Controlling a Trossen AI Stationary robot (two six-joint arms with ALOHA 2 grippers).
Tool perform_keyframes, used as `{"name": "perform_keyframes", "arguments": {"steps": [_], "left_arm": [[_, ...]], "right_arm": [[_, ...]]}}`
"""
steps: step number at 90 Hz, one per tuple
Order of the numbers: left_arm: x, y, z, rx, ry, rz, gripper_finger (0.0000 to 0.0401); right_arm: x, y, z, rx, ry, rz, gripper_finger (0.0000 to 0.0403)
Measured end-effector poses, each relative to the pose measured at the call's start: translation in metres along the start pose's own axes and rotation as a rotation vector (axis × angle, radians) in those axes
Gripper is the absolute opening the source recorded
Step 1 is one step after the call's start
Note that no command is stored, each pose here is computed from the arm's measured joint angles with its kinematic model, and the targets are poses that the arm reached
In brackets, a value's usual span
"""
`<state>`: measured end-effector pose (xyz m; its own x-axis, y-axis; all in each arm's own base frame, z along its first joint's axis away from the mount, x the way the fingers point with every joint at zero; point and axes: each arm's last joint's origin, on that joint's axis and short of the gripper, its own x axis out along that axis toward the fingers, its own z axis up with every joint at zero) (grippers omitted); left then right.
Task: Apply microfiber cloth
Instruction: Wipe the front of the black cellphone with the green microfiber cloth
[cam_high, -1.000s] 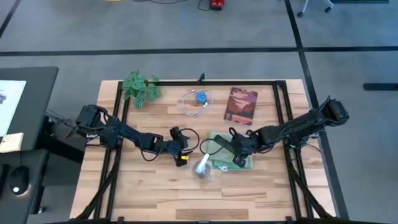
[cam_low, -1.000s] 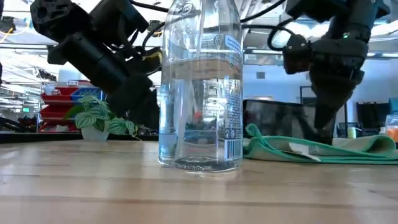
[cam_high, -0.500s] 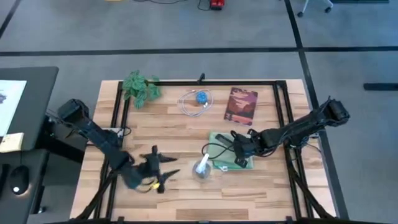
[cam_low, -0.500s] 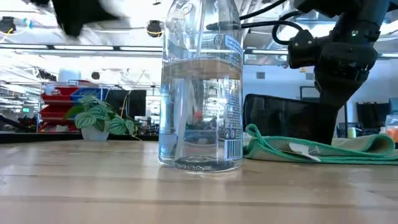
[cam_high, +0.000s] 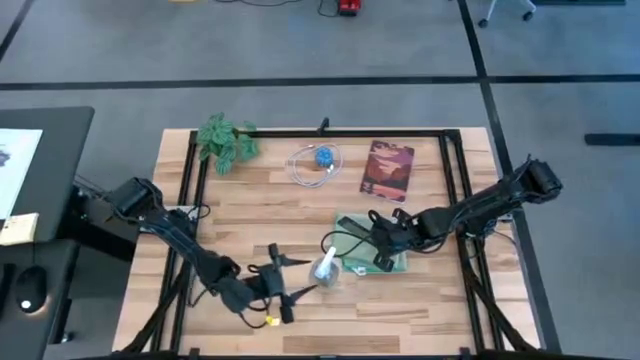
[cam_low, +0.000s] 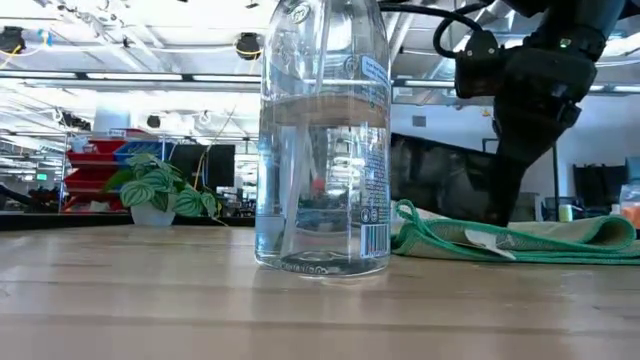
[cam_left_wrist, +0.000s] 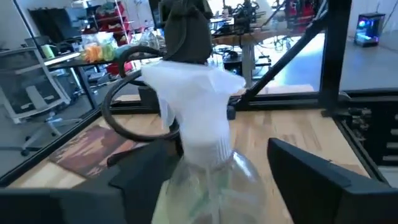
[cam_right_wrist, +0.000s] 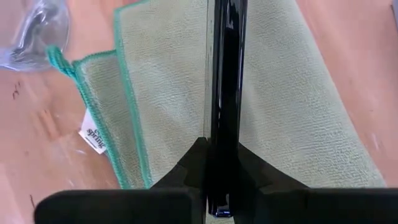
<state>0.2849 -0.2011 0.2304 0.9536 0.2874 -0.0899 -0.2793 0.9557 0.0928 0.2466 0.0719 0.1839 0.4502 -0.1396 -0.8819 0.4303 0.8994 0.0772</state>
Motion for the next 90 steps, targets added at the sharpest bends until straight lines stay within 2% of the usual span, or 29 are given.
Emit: {"name": "perform_keyframes", "arguments": {"steps": [12, 23, 37, 50, 62, 72, 80, 90], "left_arm": [[0.018, -0.002, -0.004, -0.033, 0.013, 0.017, 0.03], [0.031, -0.001, -0.007, -0.076, 0.018, 0.048, 0.0289], [0.035, 0.0, 0.0, -0.103, 0.002, 0.11, 0.0224], [0.028, 0.003, 0.003, -0.07, 0.03, 0.155, 0.0108], [0.008, 0.012, 0.013, 0.055, 0.078, 0.236, 0.0106], [-0.019, 0.035, 0.03, 0.165, 0.099, 0.38, 0.0106], [-0.039, 0.065, 0.04, 0.123, 0.136, 0.399, 0.0106], [-0.061, 0.105, 0.036, 0.069, 0.242, 0.433, 0.0106]], "right_arm": [[0.0, 0.0, 0.0, -0.003, -0.001, 0.0, 0.0022], [0.0, 0.0, 0.0, -0.011, -0.002, 0.002, 0.0022], [0.0, 0.0, 0.0, -0.012, -0.004, 0.004, 0.0022], [0.0, 0.0, 0.001, -0.014, -0.005, 0.005, 0.0022], [0.0, 0.001, 0.001, -0.012, -0.012, 0.011, 0.0023], [-0.001, 0.001, 0.002, -0.01, -0.016, 0.013, 0.0023], [-0.001, 0.002, 0.002, -0.012, -0.017, 0.017, 0.0023], [-0.001, 0.003, 0.001, -0.018, -0.02, 0.02, 0.0023]]}}
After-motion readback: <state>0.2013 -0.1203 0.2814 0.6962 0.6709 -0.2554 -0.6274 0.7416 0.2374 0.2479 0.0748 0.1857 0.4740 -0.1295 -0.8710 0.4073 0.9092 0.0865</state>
